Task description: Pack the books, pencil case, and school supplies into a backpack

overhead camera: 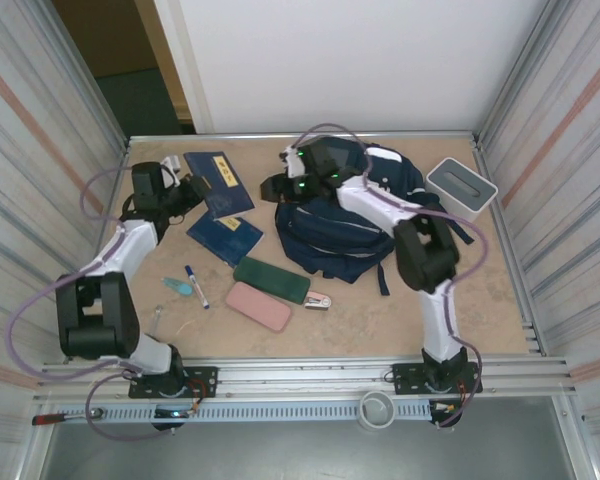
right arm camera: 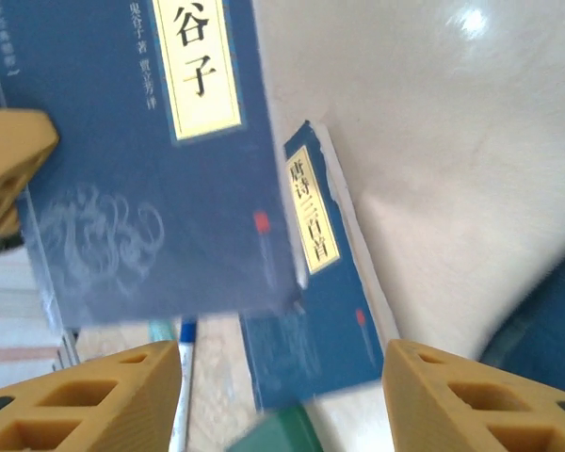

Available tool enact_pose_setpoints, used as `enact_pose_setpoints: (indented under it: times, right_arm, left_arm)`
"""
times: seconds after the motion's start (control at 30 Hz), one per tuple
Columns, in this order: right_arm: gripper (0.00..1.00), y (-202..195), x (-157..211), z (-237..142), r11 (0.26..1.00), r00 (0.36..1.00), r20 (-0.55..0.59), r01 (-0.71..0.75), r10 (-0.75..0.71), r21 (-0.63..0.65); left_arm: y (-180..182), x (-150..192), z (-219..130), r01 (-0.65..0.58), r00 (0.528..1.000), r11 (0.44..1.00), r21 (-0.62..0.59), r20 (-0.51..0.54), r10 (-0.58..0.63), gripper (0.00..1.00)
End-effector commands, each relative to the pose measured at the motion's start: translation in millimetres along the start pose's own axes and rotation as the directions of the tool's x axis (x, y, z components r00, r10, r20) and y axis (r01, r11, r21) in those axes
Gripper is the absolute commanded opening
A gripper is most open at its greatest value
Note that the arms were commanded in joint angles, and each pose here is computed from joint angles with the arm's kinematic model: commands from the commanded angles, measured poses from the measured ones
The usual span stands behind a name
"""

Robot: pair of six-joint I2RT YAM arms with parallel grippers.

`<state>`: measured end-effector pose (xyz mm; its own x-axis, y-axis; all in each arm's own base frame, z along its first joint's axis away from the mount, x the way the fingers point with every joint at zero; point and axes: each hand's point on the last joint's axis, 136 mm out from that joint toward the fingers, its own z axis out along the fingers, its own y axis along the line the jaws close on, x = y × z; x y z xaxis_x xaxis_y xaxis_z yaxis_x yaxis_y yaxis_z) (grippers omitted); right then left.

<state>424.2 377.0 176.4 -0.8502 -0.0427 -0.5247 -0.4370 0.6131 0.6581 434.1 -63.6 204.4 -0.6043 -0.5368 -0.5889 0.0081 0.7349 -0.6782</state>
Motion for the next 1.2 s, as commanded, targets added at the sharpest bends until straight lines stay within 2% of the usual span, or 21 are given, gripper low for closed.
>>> enact_pose_setpoints:
  times: [0.0,0.1,0.23,0.43,0.57,0.73,0.93,0.97,1.07,1.17]
  right_arm:
    - [0.61,-24,3,-62,0.986,0.993,0.04,0.104,-0.11,0.13]
    - [0.66,-51,28,-95,0.941,0.981,-0.027,0.19,-0.19,0.279]
    - [0.73,-90,61,-117,0.803,0.926,-0.215,0.375,-0.309,0.462]
    - [0.8,-116,84,-114,0.641,0.812,-0.435,0.578,-0.39,0.504]
    - [0.8,-122,96,-103,0.62,0.763,-0.505,0.634,-0.403,0.463]
    - [0.78,-139,97,-88,0.595,0.746,-0.545,0.651,-0.384,0.472]
    - [0.69,-153,88,-76,0.538,0.723,-0.572,0.682,-0.388,0.496]
    - [0.65,-153,86,-74,0.527,0.717,-0.576,0.689,-0.393,0.498]
    - [0.38,-142,78,-75,0.503,0.708,-0.569,0.702,-0.418,0.504]
    - [0.2,-121,61,-85,0.518,0.733,-0.509,0.68,-0.452,0.519]
  left_arm:
    - [-29,-4,-23,-0.003,1.0,0.997,0.072,0.027,0.001,0.0]
    - [-37,1,-33,-0.014,1.0,0.997,0.08,0.023,0.013,0.0]
    - [-46,12,-39,-0.027,1.0,0.995,0.091,0.005,0.027,0.0]
    - [-52,31,-36,-0.048,0.998,0.995,0.088,-0.047,0.052,0.0]
    - [-50,40,-35,-0.047,0.996,0.995,0.083,-0.069,0.053,0.0]
    - [-48,48,-34,-0.042,0.995,0.996,0.079,-0.089,0.049,0.0]
    - [-49,53,-34,-0.046,0.993,0.996,0.081,-0.102,0.054,0.0]
    - [-49,53,-33,-0.045,0.993,0.996,0.082,-0.105,0.053,0.0]
    - [-55,58,-33,-0.044,0.991,0.994,0.098,-0.12,0.056,0.0]
    - [-63,66,-34,-0.042,0.989,0.992,0.119,-0.138,0.058,0.0]
